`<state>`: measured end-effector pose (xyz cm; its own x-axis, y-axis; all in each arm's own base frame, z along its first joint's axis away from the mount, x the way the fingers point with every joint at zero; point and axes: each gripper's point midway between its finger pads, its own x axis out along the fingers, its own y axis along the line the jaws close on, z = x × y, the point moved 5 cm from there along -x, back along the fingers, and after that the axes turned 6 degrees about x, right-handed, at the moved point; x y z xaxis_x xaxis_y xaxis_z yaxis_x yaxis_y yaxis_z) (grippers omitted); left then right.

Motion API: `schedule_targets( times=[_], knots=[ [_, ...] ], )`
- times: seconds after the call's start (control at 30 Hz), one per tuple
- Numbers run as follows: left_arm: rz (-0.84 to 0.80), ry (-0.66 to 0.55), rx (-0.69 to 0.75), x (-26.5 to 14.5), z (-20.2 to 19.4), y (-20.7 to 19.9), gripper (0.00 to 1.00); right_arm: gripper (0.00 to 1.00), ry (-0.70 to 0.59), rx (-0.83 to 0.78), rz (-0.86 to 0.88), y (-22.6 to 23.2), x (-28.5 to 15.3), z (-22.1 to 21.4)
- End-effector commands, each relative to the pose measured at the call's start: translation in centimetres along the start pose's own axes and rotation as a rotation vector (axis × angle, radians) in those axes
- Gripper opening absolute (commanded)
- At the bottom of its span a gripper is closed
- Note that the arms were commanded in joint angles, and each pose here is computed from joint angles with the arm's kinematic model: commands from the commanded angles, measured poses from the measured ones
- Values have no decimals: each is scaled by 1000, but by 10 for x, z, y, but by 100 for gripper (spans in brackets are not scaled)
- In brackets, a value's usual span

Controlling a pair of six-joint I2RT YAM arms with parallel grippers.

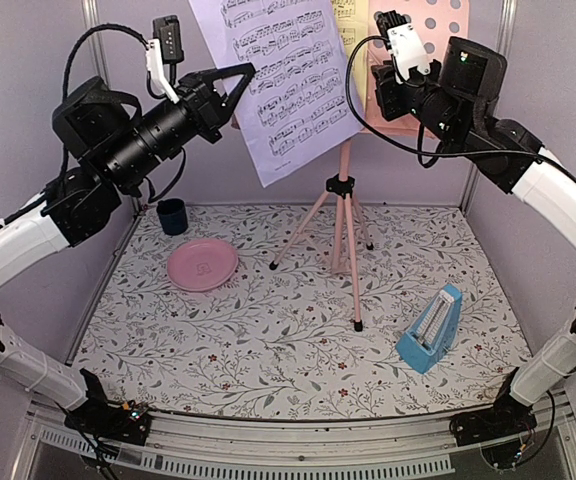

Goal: Set up the instrument practice props

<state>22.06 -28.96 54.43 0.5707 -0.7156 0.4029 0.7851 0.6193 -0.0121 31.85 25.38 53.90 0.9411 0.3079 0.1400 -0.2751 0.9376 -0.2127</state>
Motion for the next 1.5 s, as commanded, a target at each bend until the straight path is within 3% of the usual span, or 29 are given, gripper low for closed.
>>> schedule_targets(
  times=[0.0,0.43,0.83,1.47],
  knots=[
    [-7,-6,46,6,8,5,0,18,-30,-15,-71,-11,2,11],
    [2,-19,84,15,17,12,0,0,-41,-46,-111,-20,2,10],
    [-1,7,119,36,14,32,0,0,-241,49,-24,-24,-29,22],
    [-143,30,188,122,4,31,0,0,-334,16,108,-7,-26,16]
  ],
)
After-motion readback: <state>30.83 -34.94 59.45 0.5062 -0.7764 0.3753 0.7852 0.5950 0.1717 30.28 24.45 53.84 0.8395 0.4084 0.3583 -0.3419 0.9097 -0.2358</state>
